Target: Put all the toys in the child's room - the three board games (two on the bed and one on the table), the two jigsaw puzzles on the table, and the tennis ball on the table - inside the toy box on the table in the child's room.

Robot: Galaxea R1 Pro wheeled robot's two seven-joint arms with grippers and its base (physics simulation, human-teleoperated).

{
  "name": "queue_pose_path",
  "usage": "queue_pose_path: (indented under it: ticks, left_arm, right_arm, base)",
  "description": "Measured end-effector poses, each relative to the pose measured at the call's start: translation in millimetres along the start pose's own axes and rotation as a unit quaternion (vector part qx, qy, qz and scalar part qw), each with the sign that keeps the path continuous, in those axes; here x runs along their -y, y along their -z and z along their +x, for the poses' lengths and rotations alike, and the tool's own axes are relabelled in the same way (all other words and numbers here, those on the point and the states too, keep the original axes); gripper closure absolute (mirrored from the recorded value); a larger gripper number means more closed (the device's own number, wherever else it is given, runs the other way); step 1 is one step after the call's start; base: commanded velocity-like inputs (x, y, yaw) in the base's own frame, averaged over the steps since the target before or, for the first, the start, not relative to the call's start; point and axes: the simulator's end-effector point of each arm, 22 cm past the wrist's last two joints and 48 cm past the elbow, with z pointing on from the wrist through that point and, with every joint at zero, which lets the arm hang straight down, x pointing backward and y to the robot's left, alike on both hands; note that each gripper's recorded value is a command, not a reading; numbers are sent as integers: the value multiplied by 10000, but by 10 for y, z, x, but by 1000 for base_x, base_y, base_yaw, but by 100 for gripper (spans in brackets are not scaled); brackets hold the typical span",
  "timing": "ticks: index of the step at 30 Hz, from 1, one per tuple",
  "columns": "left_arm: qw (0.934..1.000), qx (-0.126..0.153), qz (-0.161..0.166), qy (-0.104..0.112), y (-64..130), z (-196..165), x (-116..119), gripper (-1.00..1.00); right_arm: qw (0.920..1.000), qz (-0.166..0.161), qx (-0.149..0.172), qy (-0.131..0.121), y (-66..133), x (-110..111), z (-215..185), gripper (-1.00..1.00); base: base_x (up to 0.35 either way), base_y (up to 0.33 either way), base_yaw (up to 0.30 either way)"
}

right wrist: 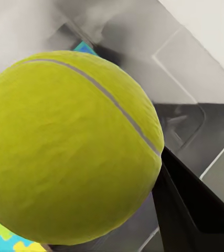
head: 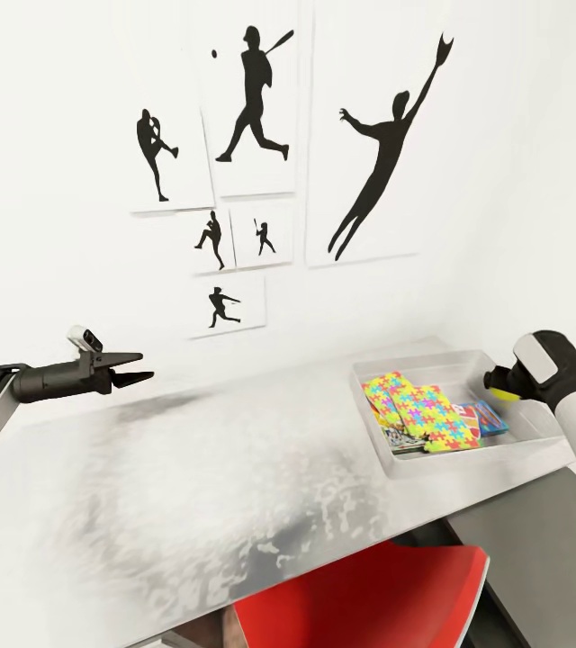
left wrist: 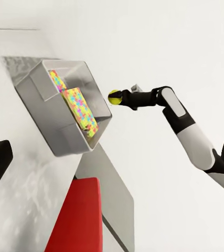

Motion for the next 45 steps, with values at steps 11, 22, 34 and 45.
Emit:
queue_pose_path:
  ticks: [11, 22, 34, 45]
  left_arm:
    - [10000, 0, 0, 0, 0, 0, 0, -100]
    - [9999, -5, -143, 7, 0, 3, -63, -100]
    - [9999, -5, -145, 8, -3, 3, -65, -100]
    - [9998, 3, -193, 10, 40, 22, -100, -100]
  right_arm:
    - [9995, 146, -267, 42, -123, 87, 205, 100]
    - [9982, 454, -295, 248, -174, 225, 262, -100]
    - [9982, 448, -303, 255, -175, 233, 261, -100]
    - [9884, -1298, -754, 237, -61, -471, 431, -100]
  base:
    - [0, 0, 0]
    - [0, 0, 0]
    - [0, 0, 0]
    - [0, 0, 0]
